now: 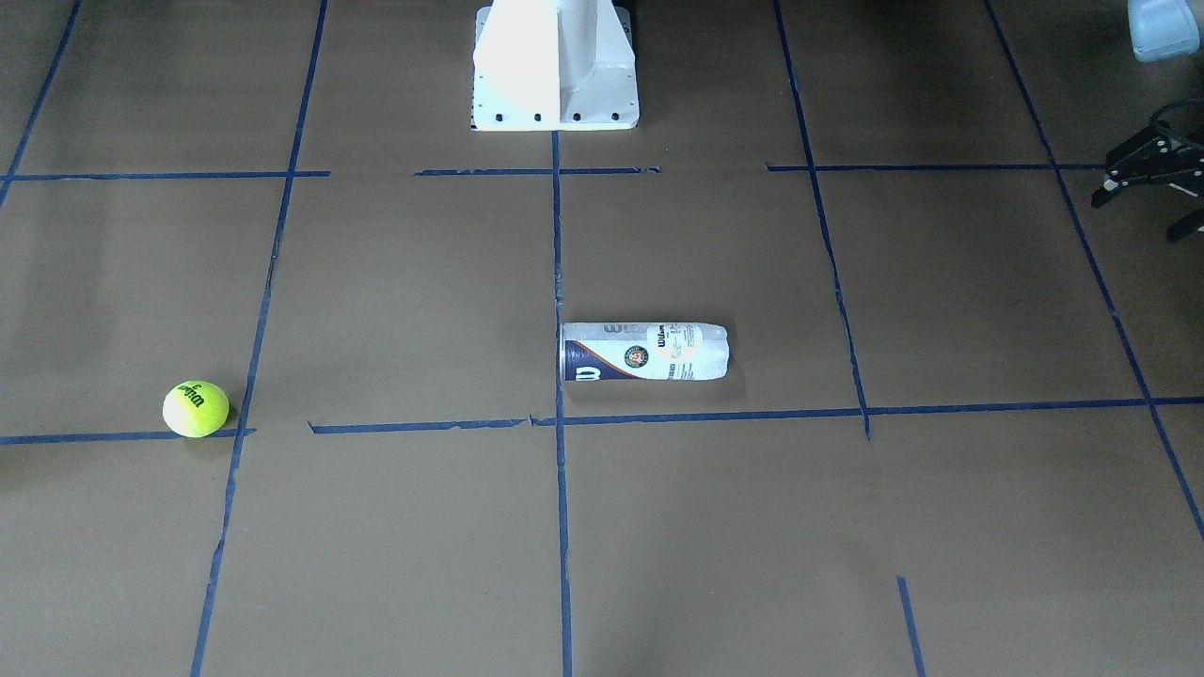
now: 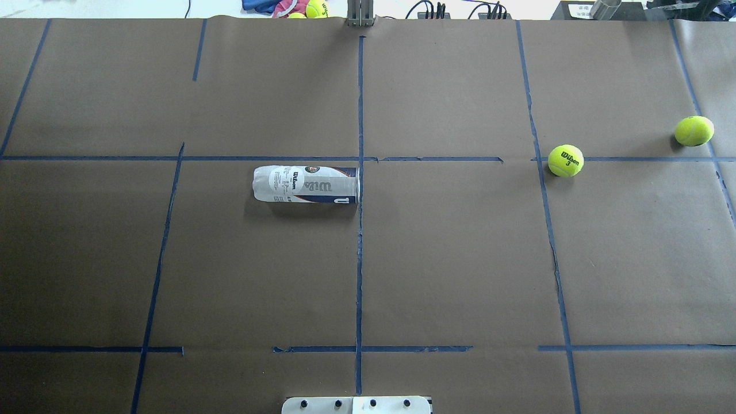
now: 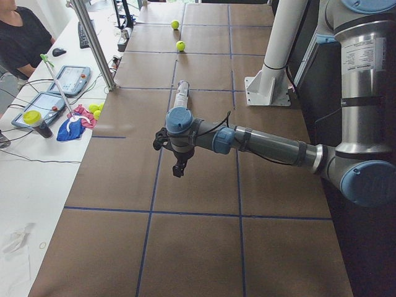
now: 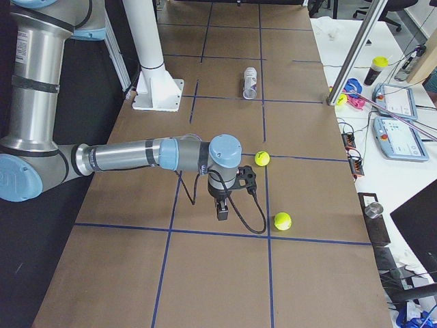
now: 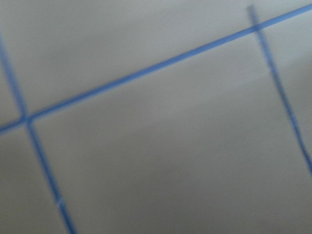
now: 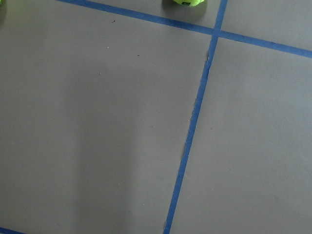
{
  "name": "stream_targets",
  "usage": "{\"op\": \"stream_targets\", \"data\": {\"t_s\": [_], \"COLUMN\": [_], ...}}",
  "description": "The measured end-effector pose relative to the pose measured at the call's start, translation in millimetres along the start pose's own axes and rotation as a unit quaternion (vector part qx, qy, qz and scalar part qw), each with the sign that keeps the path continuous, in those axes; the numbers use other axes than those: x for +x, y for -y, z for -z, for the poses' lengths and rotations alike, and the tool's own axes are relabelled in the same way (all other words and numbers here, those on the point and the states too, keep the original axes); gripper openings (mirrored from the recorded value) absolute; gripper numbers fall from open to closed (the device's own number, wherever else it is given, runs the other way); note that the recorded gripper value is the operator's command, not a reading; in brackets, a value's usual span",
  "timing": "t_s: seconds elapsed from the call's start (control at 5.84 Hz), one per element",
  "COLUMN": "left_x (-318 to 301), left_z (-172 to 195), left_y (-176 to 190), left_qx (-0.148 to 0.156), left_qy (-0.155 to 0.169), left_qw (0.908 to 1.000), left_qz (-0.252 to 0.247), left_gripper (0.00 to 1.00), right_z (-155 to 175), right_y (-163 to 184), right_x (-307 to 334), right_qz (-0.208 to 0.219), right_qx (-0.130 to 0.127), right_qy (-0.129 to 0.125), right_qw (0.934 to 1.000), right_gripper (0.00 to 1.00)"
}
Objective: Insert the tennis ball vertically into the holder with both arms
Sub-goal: 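Reach the left gripper to the lying clear tube and grasp it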
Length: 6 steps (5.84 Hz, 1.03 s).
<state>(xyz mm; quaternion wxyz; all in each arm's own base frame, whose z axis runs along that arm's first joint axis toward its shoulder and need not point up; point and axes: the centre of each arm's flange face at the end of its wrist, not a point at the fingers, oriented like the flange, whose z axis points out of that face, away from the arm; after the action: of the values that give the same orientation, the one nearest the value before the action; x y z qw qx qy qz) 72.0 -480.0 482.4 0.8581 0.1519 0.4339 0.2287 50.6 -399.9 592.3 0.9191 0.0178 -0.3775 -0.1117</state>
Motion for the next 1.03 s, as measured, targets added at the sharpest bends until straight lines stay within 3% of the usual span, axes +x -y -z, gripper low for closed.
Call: {"op": "stream_targets", "data": {"t_s": [0.17,0.51,0.68,1.03], "left_x": [42,144,205,323], "left_z": [-12,-43,-58,-107], "left_y": [44,122,152,192], "left_qx": [0.008,0.017,0.024,0.034], "left_qy": [-0.012,-0.031,-0.042,-0.030], "left_qw": [0.9981,0.9852,0.9756,0.9551], "left_qz": [-0.060,-0.167,-0.214,-0.293], "left_gripper": [1.00,1.00,1.00,1.00], "right_z": [0,1,1,0], "right_y": [0,2,2,2], "right_x": [0,-1,-1,0], "right_qz": [0.001,0.003,0.003,0.003], "right_qx": [0.001,0.001,0.001,0.001], "right_qy": [0.000,-0.001,0.000,0.000], "right_qw": [1.0000,1.0000,1.0000,1.0000], "right_gripper": [1.00,1.00,1.00,1.00]}}
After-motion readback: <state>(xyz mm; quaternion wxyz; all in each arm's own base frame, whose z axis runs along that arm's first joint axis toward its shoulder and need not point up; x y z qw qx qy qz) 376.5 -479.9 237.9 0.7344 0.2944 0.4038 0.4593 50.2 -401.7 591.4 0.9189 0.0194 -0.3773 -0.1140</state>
